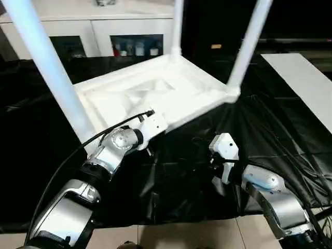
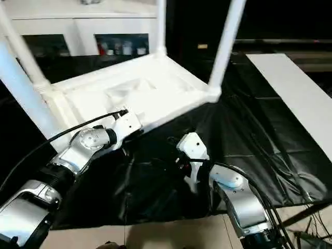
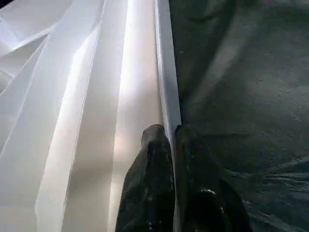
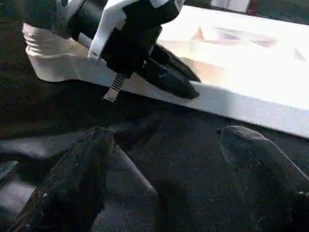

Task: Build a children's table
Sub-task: Rotate table base

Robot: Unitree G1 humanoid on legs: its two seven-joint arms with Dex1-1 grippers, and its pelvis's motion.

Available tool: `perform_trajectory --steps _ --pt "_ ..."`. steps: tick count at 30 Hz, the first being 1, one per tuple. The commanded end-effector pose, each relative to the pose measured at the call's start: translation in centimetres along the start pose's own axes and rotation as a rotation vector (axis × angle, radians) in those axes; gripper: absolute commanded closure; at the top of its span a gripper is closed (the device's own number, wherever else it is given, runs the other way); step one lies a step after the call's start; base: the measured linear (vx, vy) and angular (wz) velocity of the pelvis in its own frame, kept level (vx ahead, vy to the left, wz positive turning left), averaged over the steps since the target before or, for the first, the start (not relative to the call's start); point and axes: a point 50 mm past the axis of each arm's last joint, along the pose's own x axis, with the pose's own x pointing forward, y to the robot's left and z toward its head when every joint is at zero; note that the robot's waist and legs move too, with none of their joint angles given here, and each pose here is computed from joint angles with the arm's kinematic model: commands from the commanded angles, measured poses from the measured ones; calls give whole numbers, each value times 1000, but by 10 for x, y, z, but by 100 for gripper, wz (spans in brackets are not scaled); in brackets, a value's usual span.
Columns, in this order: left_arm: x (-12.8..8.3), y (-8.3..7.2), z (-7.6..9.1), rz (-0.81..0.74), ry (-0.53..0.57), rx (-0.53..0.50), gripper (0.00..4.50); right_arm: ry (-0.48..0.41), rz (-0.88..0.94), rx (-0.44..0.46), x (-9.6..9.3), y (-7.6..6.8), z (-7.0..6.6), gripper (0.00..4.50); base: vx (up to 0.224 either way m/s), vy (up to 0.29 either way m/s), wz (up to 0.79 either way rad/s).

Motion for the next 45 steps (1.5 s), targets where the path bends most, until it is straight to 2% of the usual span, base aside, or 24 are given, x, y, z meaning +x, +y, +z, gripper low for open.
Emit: perform_trajectory --steps 1,2,4,6,7,9,10,11,13,14,15,16,18,20,21,23,24,27,31,34,35,36,41,45 --pt "-7 28 39 136 -184 8 388 -8 -5 -20 3 -3 4 69 0 0 0" --pt "-11 28 43 124 -234 -36 388 -11 -16 -21 4 -4 4 69 0 0 0" --pt "-14 27 45 119 -255 -48 383 -13 -22 -22 5 -4 4 69 0 0 0" --pt "-16 24 46 103 -289 -63 350 -15 -32 -23 6 -5 4 69 0 0 0" --pt "-19 22 47 105 -316 -70 350 -16 -38 -24 6 -5 4 69 0 0 0" --pt "-26 14 47 69 -367 -97 337 -18 -50 -19 7 -6 4 69 0 0 0" --pt "-34 3 45 8 -411 -127 337 -19 -59 -22 7 -6 4 69 0 0 0" --pt "-34 3 45 8 -411 -127 309 -19 -59 -22 7 -6 4 69 0 0 0" --pt "-51 -14 34 -90 -445 -181 303 -25 -75 -20 7 -7 4 69 0 0 0" --pt "-60 -20 27 -126 -460 -217 298 -33 -83 -16 7 -6 4 69 0 0 0" --pt "-69 -25 20 -164 -468 -263 271 -40 -92 -9 7 -6 4 69 0 0 0" --pt "-78 -30 15 -201 -479 -296 271 -43 -98 -8 6 -6 4 69 0 0 0" --pt "-98 -35 5 -224 -522 -365 251 -50 -104 -5 6 -6 4 69 0 0 0" --pt "-104 -35 1 -207 -532 -376 241 -52 -105 -4 6 -6 4 69 0 0 0" --pt "-116 -30 -12 -92 -544 -341 228 -62 -107 0 6 -5 5 69 0 0 0" --pt "-123 -29 -19 -36 -546 -322 220 -68 -109 2 6 -5 5 69 0 0 0" --pt "-137 -30 -31 77 -532 -260 202 -72 -112 5 6 -4 5 69 0 0 0" --pt "-147 -32 -41 160 -533 -269 185 -72 -114 8 6 -4 5 69 0 0 0" --pt "-163 -38 -53 372 -565 -270 147 -71 -111 13 6 -2 3 69 0 0 0" --pt "-179 -41 -54 621 -576 -178 132 -74 -113 14 6 -2 4 69 0 0 0" --pt "-179 -41 -54 621 -576 -178 118 -74 -113 14 6 -2 4 69 0 0 0" --pt "-186 -48 -51 715 -594 -166 106 -76 -114 14 6 -2 4 69 0 0 0" --pt "-186 -67 -47 767 -617 -188 73 -77 -116 15 5 -3 4 69 0 0 0" --pt "-187 -68 -53 901 -586 -245 47 -79 -113 17 6 -3 4 69 0 0 0"
